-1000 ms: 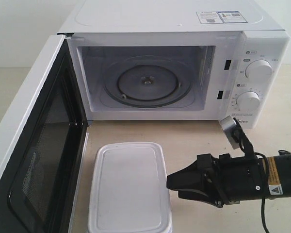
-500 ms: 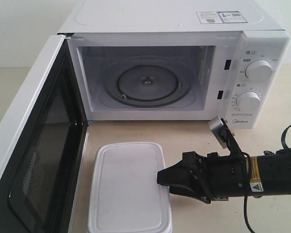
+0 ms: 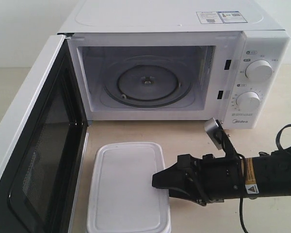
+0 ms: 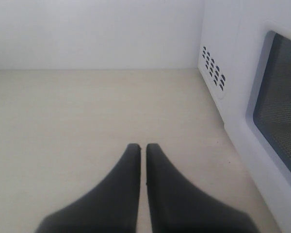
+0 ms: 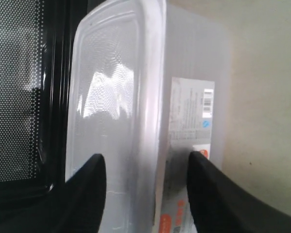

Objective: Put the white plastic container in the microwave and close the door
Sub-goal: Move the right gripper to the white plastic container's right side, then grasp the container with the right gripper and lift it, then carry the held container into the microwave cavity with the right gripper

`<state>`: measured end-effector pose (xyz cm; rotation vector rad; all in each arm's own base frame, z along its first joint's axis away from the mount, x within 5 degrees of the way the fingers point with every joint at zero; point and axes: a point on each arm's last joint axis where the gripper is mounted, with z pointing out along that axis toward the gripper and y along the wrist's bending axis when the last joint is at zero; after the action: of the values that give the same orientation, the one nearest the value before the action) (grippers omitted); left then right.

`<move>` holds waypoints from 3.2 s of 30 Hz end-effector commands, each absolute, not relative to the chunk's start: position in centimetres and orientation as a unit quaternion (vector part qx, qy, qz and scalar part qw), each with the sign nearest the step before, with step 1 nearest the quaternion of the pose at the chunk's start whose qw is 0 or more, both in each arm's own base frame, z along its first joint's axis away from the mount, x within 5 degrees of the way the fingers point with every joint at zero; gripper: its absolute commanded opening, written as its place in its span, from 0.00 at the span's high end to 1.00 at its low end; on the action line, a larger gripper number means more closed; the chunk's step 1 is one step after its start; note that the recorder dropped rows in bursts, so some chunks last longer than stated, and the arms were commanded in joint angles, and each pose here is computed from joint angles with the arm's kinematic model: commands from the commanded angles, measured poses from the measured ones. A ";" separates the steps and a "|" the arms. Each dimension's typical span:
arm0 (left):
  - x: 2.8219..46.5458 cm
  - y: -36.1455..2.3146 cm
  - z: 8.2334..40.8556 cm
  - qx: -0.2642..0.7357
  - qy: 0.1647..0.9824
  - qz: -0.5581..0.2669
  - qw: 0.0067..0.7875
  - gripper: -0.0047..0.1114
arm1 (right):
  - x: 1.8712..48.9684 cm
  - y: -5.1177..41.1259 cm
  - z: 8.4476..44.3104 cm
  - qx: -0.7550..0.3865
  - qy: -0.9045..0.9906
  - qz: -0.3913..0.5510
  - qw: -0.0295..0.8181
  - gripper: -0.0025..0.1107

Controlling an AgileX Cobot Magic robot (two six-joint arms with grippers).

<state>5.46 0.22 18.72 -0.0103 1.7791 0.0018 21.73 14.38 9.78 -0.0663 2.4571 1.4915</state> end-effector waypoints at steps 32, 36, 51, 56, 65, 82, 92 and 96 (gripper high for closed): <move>5.5 0.2 18.7 -0.011 0.776 -0.004 0.631 0.92 | 22.6 13.9 19.0 0.065 0.810 0.511 0.281 0.98; 5.5 0.2 18.7 -0.011 0.776 -0.004 0.631 0.92 | 22.3 13.1 21.1 0.100 0.801 0.504 0.309 0.98; 5.5 0.2 18.7 -0.011 0.776 -0.004 0.631 0.92 | 18.3 11.2 21.9 0.207 0.789 0.505 0.282 0.98; 5.5 0.2 18.7 -0.011 0.776 -0.004 0.631 0.92 | 16.9 11.4 22.4 0.237 0.800 0.477 0.274 0.98; 5.5 0.2 18.7 -0.011 0.776 -0.004 0.631 0.92 | 15.7 10.9 23.0 0.235 0.831 0.396 0.312 0.98; 5.5 0.2 18.7 -0.011 0.776 -0.004 0.631 0.92 | 15.4 11.3 23.4 0.223 0.842 0.370 0.324 0.98; 5.5 0.2 18.7 -0.011 0.776 -0.004 0.631 0.92 | 15.5 12.8 23.1 0.201 0.836 0.423 0.285 0.98; 5.5 0.2 18.7 -0.011 0.776 -0.004 0.631 0.92 | 17.5 13.5 22.4 0.167 0.812 0.475 0.297 0.98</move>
<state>5.46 0.22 18.72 -0.0103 1.7791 0.0018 16.55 13.49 21.95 0.4748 2.2435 1.2001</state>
